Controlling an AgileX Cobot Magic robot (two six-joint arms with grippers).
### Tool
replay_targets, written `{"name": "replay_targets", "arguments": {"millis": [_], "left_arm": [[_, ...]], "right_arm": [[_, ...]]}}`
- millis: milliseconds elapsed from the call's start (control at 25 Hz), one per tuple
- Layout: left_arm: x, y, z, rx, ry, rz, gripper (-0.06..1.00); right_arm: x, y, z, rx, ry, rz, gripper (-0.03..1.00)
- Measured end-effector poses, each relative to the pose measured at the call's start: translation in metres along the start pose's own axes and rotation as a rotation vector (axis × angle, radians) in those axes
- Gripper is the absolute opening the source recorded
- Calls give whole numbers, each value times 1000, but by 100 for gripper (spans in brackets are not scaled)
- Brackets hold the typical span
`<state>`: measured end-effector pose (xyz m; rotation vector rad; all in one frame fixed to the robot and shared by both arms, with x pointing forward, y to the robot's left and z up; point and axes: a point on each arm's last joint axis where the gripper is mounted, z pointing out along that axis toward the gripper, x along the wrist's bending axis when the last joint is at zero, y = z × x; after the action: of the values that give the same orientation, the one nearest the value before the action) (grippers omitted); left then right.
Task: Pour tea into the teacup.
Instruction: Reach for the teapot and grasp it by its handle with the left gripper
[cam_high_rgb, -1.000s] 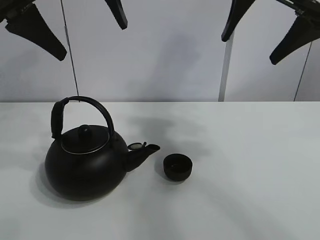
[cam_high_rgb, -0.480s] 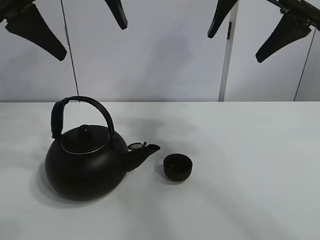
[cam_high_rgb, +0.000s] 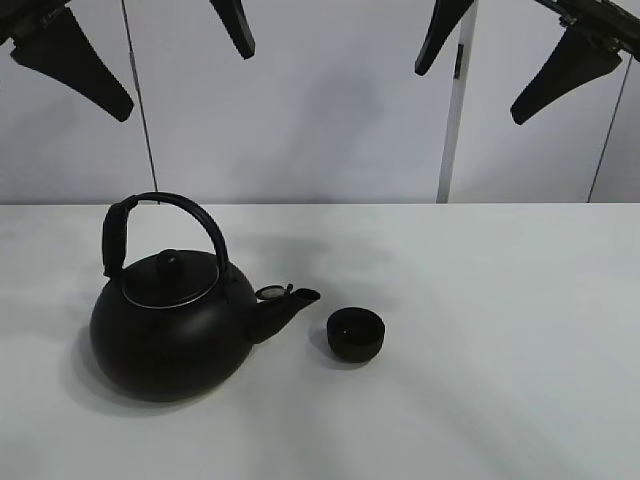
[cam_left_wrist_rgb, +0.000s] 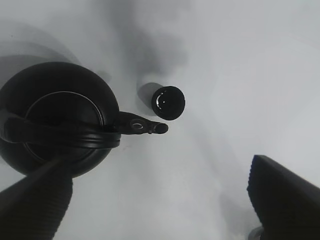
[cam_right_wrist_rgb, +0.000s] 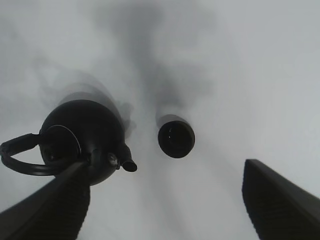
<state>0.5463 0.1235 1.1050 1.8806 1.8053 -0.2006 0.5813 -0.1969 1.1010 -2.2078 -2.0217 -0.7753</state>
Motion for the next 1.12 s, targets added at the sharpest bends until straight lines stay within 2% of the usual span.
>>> {"name": "replay_targets", "arguments": {"millis": [1120], "left_arm": [[0, 0, 0, 0, 0, 0, 69]], "right_arm": [[0, 0, 0, -2, 1, 0, 57]]}}
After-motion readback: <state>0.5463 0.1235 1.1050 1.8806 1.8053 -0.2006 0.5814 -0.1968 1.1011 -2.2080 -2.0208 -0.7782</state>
